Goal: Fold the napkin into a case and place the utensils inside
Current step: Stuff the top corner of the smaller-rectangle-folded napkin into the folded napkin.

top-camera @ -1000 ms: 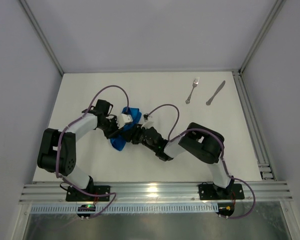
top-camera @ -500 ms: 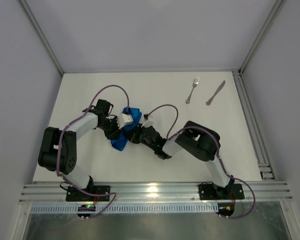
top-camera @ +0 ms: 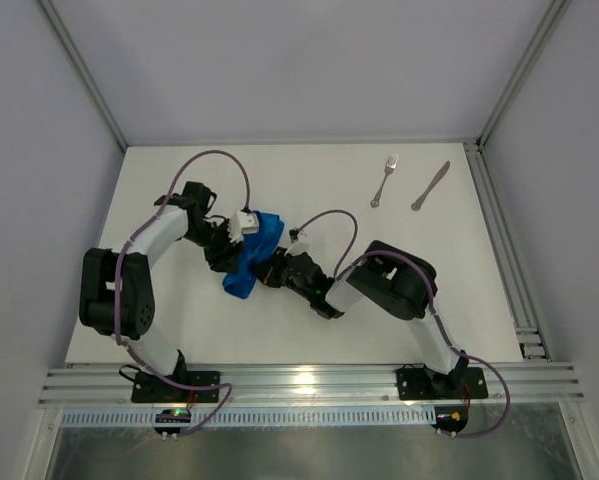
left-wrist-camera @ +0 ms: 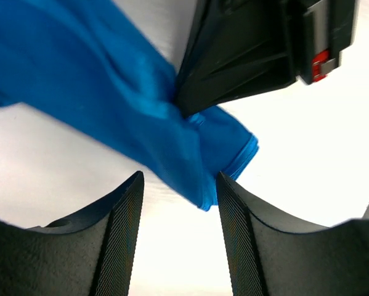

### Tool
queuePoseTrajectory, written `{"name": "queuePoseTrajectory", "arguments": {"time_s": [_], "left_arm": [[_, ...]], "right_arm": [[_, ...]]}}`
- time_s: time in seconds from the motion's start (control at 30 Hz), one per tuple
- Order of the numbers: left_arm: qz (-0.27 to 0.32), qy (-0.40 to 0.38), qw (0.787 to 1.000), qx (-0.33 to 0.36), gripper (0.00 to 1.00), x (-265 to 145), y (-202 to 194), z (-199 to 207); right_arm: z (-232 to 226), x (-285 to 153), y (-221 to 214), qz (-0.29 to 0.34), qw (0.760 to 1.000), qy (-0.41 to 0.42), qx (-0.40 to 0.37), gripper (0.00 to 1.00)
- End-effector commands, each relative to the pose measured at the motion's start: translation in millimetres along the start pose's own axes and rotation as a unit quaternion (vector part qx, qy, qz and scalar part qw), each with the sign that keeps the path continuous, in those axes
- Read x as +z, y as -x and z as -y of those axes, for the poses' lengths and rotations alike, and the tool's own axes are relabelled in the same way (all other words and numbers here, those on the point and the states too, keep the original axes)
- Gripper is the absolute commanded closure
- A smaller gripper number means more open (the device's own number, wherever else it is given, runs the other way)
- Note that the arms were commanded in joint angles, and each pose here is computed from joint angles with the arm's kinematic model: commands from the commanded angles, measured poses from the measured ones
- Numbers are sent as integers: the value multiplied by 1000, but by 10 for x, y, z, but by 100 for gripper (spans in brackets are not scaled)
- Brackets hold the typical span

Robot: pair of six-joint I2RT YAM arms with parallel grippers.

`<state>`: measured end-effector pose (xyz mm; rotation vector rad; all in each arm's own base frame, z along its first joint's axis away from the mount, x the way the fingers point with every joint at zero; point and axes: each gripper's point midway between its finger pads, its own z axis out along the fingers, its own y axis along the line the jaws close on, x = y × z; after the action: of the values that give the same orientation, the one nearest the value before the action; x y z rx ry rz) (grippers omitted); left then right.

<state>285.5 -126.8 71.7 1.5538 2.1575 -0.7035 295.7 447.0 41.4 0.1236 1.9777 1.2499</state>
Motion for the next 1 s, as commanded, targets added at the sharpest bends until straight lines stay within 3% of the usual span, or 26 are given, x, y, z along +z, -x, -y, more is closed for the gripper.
{"name": "queuePoseTrajectory", "arguments": {"time_s": [0.0,0.2,0.4,0.53,0.7,0.97], "left_arm": [[5,14,1000,-11,47,-16,-10,-73],[-31,71,997,21,39,233,-161,-117],[-32,119,992,26,46,315,-134,-264],[-24,79,996,28,46,338,-103,-124],[-18,17,999,49,34,202,-14,158],[-28,-18,997,71,20,19,32,333]], "right_arm": [[-99,11,108,23,999,27,-7,96],[-145,27,123,24,999,36,-13,96],[-163,49,117,23,999,40,-15,96],[-169,49,128,25,999,41,-15,96],[-134,51,137,26,999,34,-13,96],[-100,54,140,27,999,27,-14,96]]}}
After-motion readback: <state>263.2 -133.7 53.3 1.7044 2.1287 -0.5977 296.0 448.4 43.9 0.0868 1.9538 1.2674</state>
